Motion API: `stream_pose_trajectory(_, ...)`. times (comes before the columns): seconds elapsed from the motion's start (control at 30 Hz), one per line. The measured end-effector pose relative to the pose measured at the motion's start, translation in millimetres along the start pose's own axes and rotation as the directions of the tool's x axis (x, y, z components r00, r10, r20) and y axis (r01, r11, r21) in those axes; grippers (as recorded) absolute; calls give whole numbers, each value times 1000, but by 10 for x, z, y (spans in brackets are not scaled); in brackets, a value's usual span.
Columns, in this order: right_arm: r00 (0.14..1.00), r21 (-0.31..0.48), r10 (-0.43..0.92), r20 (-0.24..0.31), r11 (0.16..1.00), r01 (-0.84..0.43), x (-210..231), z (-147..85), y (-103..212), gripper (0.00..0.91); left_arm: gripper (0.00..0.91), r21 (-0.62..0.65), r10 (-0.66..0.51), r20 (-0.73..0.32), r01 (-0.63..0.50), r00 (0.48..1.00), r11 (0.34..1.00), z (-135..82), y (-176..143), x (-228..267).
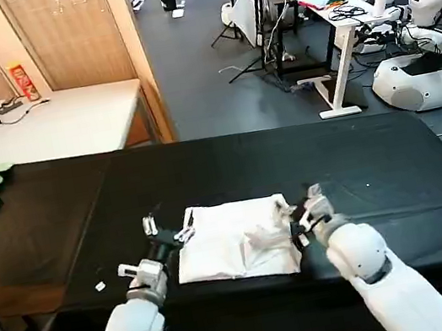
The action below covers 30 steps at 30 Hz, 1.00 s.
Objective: Fold and organize the clothes.
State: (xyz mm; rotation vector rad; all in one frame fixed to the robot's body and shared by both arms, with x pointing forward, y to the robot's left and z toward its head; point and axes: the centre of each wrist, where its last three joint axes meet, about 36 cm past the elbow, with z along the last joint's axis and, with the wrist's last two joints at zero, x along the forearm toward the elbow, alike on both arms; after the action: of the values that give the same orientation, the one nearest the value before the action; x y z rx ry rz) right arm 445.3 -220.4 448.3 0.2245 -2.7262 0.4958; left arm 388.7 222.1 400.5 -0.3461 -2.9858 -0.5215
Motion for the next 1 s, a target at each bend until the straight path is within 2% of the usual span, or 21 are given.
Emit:
stream_pose_trajectory(0.07,1000,-32,-19,13,999,19,14,32,-25,878,878,0,0,0,0,1000,1000,16,-3,12)
stream_pose_trajectory(0.2,984,-122,-174,49,976,178,162,1,29,878,878,-1,-6,-3,6,1000,1000,42,14,29)
stream_pose_trajectory(0.27,973,-140,-222,62,963,229,219,-54,67,878,878,-3,-8,-5,8,1000,1000,58,23,39)
stream_pose_trajectory(0.47,943,-186,-330,52,924,333,236,-172,198,878,878,-10,-17,-12,17,1000,1000,108,43,82)
stream_pose_trajectory(0.7,903,-153,-427,39,891,428,254,-255,329,878,878,-16,-24,-25,24,999,1000,182,51,125)
stream_pose_trajectory(0.93,916,-80,-401,27,912,402,404,-194,355,878,878,-18,-26,-30,26,999,1000,213,32,123)
stream_pose_trajectory(1.0,915,-74,-403,22,912,404,445,-149,354,780,878,-18,-27,-31,27,999,999,218,24,122)
